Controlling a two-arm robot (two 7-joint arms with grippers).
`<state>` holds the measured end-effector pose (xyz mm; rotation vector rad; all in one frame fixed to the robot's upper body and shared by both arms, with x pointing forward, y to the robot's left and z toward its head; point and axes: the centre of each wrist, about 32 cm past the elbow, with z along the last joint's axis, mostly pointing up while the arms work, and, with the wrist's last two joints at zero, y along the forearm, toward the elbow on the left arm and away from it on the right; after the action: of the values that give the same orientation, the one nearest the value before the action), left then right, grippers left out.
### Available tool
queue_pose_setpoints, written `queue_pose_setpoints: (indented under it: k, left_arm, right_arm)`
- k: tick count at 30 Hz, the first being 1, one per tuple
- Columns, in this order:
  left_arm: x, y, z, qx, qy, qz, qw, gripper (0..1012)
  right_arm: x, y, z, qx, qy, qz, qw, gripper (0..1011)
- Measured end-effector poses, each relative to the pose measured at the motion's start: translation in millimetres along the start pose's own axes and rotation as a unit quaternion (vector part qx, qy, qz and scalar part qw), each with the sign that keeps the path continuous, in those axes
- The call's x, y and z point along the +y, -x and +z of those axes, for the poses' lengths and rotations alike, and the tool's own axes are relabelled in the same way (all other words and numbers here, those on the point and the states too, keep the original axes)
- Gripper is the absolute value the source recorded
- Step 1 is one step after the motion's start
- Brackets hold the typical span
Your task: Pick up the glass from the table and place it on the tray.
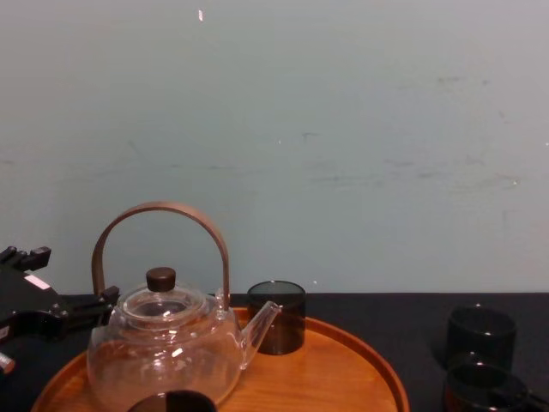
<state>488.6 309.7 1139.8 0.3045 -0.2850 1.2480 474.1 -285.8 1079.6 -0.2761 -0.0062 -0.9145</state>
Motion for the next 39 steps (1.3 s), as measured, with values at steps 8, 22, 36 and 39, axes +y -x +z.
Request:
queue_pose_setpoints:
  k: [8,22,36,39]
  left_arm:
    - [0.0,0.0,0.0,0.0,0.0,0.0,1.0,1009]
    - [0.0,0.0,0.0,0.0,0.0,0.0,1.0,1010]
    - [0.0,0.0,0.0,0.0,0.0,0.0,1.0,1009]
    - [0.0,0.0,0.0,0.0,0.0,0.0,1.0,1010]
  right_arm:
    - [-0.2,0.0,0.0,0.0,0.0,0.0,1.0,916]
    - [-0.3,0.1,0.1,0.001,0.0,-0.001,1.0,917]
    - [-0.3,0.1,0.1,0.001,0.0,-0.001,1.0,917]
    - [-0.3,0.1,0.2,0.001,0.0,-0.001,1.0,916]
